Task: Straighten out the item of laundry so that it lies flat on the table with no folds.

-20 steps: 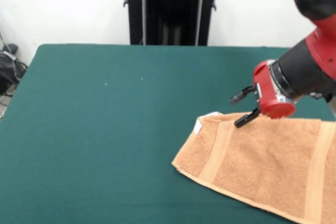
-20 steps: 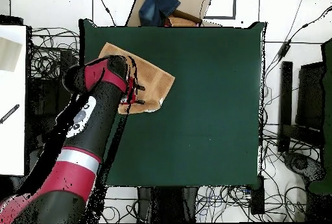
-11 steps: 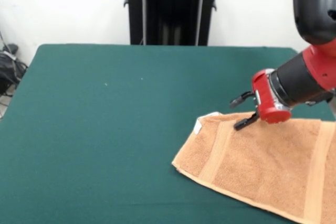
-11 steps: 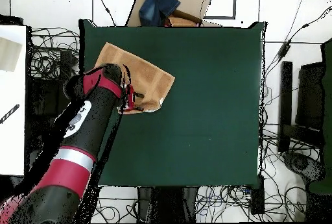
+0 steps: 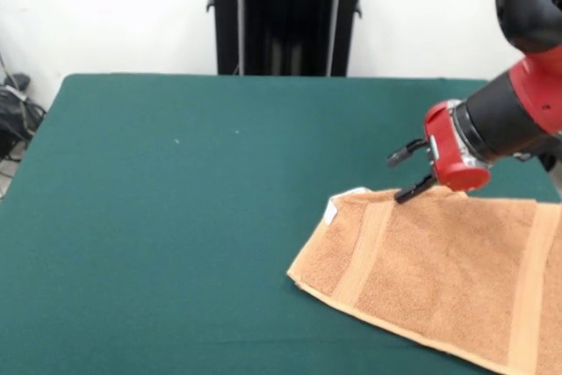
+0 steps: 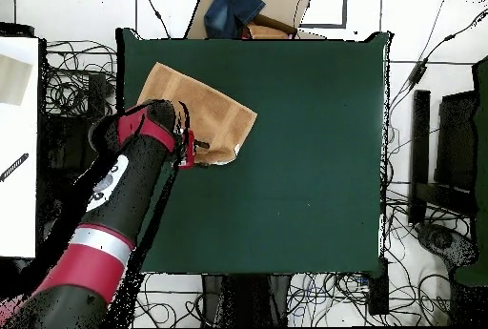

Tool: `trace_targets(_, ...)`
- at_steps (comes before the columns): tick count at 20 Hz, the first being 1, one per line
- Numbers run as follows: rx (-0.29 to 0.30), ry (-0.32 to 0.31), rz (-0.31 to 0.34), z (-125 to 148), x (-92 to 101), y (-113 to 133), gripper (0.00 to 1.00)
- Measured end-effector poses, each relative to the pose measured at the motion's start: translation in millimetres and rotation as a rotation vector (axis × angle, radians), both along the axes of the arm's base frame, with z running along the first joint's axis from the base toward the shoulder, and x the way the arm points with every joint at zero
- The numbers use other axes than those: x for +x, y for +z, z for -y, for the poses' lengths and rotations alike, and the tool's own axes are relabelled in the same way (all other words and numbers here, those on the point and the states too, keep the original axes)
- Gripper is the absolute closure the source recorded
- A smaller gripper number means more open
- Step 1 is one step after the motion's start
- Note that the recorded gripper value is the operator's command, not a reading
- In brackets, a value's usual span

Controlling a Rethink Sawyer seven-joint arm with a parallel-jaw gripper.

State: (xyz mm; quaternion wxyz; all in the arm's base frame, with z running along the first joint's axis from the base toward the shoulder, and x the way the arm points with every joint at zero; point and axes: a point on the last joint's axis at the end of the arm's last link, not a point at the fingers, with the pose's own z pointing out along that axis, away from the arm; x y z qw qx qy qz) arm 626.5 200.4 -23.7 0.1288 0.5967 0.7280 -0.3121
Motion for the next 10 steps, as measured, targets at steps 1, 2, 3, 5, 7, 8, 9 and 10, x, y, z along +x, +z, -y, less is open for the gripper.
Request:
trace_targets(1, 0.001, -0.001, 0.001, 0.2, 0.2, 1.6, 0.00)
trace_targets(2, 0.001, -0.003, 0.003, 0.3, 0.3, 3.1, 0.00)
trace_targets(3, 0.002, -0.004, 0.004, 0.5, 0.5, 4.6, 0.00)
trace_targets(5, 0.003, -0.008, 0.006, 1.3, 0.2, 8.0, 0.00)
trace_targets(7, 0.003, -0.015, 0.005, 3.4, -1.4, 11.9, 0.00)
trace_targets(8, 0.003, -0.017, 0.006, 3.9, -1.8, 13.2, 0.00)
trace_targets(9, 0.003, -0.018, 0.005, 4.1, -2.1, 13.6, 0.00)
trace_targets(10, 0.004, -0.019, 0.006, 4.0, -3.0, 15.2, 0.00)
